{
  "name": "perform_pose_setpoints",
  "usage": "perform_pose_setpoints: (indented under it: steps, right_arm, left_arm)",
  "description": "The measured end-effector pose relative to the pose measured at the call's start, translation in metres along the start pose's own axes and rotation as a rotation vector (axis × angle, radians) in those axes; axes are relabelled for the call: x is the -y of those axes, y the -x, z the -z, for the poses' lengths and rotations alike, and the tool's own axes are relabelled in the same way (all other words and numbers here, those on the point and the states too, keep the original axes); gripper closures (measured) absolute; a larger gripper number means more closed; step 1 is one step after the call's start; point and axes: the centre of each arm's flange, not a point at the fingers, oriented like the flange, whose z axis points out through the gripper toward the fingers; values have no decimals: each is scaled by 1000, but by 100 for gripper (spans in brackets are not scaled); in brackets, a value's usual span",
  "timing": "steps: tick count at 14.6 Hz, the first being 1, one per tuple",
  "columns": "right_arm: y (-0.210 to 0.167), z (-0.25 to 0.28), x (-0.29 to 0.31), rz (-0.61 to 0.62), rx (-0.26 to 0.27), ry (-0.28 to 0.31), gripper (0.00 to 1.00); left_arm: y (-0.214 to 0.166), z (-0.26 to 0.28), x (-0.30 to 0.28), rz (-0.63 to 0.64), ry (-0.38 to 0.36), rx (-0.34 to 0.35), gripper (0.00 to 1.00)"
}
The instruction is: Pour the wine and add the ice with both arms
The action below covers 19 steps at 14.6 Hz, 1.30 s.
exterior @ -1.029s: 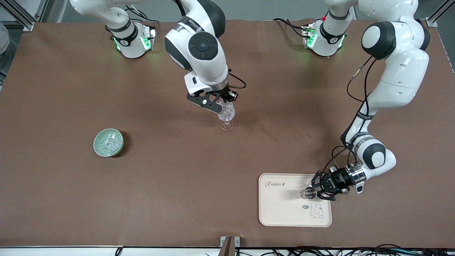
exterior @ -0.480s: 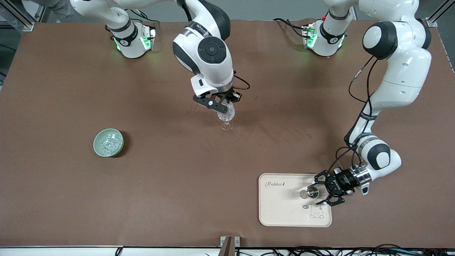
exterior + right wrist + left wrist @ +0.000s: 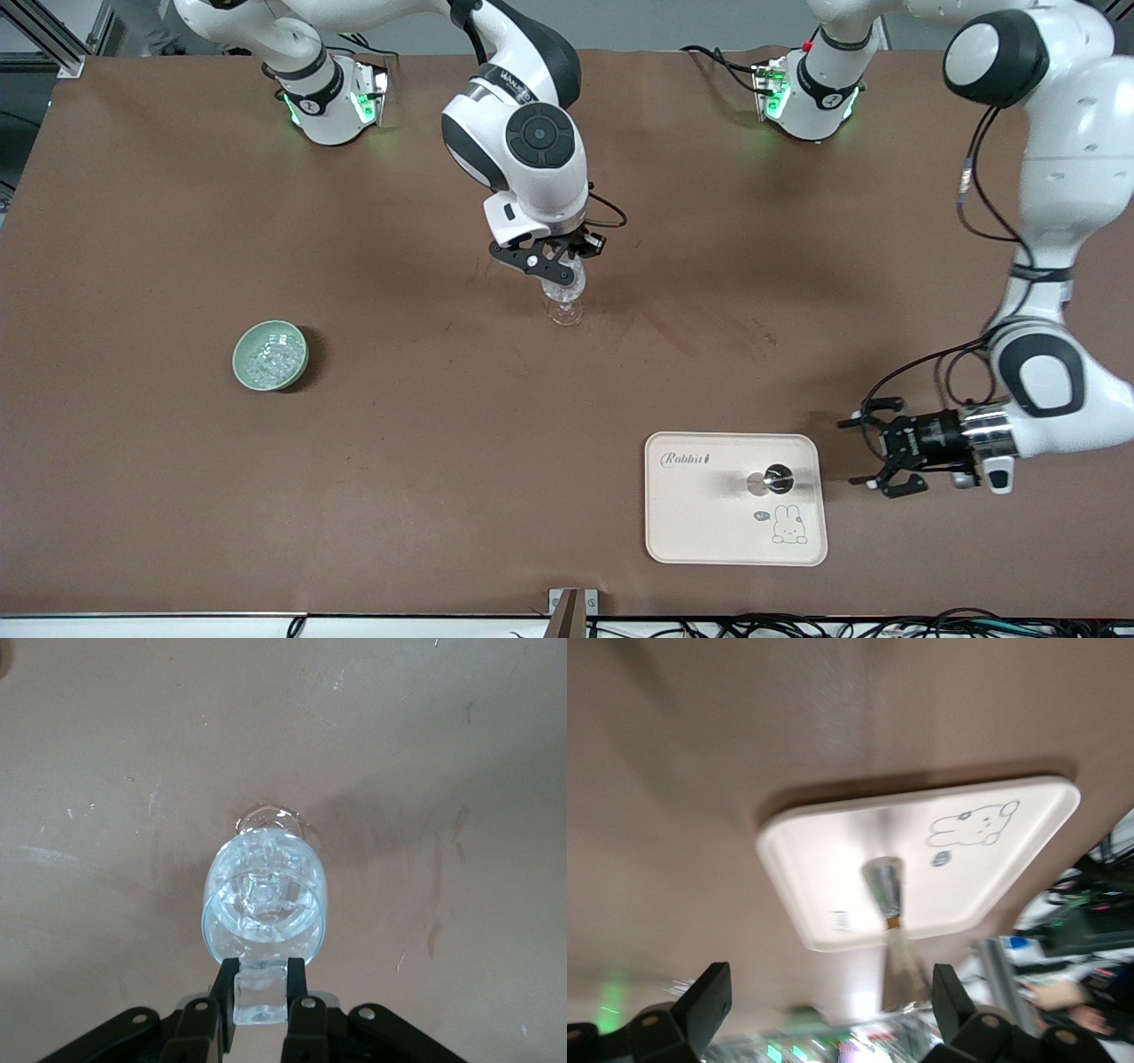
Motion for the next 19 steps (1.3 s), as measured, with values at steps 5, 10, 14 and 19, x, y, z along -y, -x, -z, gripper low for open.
perform_pose_setpoints:
  steps: [5,10,14,19]
  right_arm:
    - [-1,-1,1,1,-6,-9,74]
    - [-1,-2,1,1,-7,-8,74]
    - [-1,-3,1,1,-6,-4,74]
    - [-2,-4,1,1,-6,-3,74]
  left_arm:
    - [96,77,-2,-217,-213,-246,0]
    - [223,122,5,-602,-394,-432,0]
    - [305,131,11,-910,-509,-557,0]
    - [375,166,38,-1149,-601,-585,0]
